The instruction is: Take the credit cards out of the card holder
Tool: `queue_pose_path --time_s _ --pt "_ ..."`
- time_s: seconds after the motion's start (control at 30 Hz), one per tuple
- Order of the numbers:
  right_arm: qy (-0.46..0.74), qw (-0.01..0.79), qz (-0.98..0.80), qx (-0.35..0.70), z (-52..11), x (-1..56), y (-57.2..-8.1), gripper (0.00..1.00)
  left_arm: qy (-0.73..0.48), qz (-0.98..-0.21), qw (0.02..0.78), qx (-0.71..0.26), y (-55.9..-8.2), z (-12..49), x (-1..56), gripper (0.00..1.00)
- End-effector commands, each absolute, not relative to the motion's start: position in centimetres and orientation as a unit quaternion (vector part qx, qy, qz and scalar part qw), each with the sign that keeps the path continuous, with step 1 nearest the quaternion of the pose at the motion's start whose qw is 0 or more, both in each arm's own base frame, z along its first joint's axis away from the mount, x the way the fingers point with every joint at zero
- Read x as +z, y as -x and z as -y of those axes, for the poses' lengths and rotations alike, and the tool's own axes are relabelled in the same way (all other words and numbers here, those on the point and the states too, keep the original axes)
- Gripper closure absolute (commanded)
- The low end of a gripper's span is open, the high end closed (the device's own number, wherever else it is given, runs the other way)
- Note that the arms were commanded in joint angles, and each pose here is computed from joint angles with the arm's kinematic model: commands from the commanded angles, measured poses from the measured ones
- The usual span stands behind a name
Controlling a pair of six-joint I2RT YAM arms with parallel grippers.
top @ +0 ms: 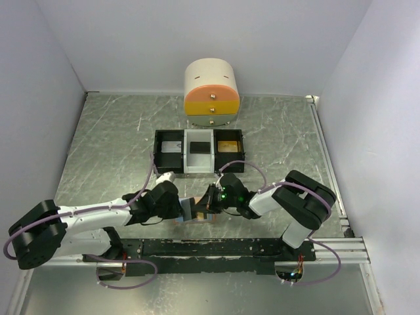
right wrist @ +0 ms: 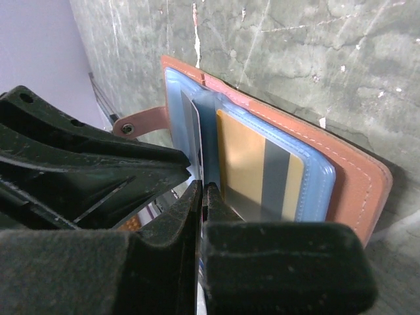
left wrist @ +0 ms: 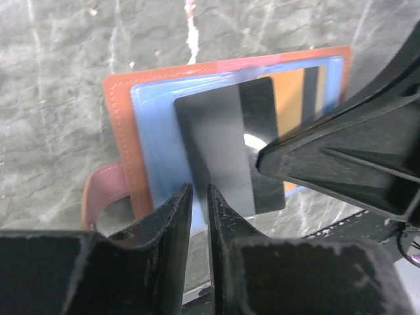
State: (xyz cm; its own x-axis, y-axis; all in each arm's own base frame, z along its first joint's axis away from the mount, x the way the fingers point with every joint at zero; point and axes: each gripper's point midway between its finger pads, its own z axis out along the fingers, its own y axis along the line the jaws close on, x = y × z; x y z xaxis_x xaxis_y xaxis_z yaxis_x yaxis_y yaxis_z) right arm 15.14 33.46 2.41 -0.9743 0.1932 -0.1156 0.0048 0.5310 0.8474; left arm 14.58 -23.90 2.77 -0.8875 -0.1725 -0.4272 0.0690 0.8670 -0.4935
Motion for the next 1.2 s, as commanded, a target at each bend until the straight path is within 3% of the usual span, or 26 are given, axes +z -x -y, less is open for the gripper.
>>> queue_pose_path --time_s 0.0,0.1,0.3,0.67,0.97,1.17 --pt "-0.054 0.109 -0.871 0.475 -33.6 2.2 -15.5 1.0 0.05 -0.942 0.253 -0.214 -15.1 22.8 2.7 0.74" --pt "-0.032 0.115 -0.873 0.473 -34.0 2.6 -15.8 1.0 0.042 -0.943 0.254 -0.211 -14.9 22.5 2.4 0.74" --pt "-0.013 0.118 -0.872 0.474 -34.7 3.3 -16.3 0.9 0.043 -0.946 0.247 -0.206 -14.8 22.6 1.7 0.78" --pt "0.006 0.106 -0.875 0.472 -35.2 2.6 -16.2 0.87 0.045 -0.947 0.246 -0.201 -14.5 22.0 1.5 0.79" --pt "0.005 0.128 -0.883 0.451 -34.3 3.0 -17.0 1.0 0.045 -0.948 0.245 -0.196 -14.6 22.0 1.4 0.79" --pt "0.007 0.128 -0.88 0.457 -33.9 3.5 -17.1 1.0 0.044 -0.95 0.242 -0.192 -14.5 22.0 1.2 0.8"
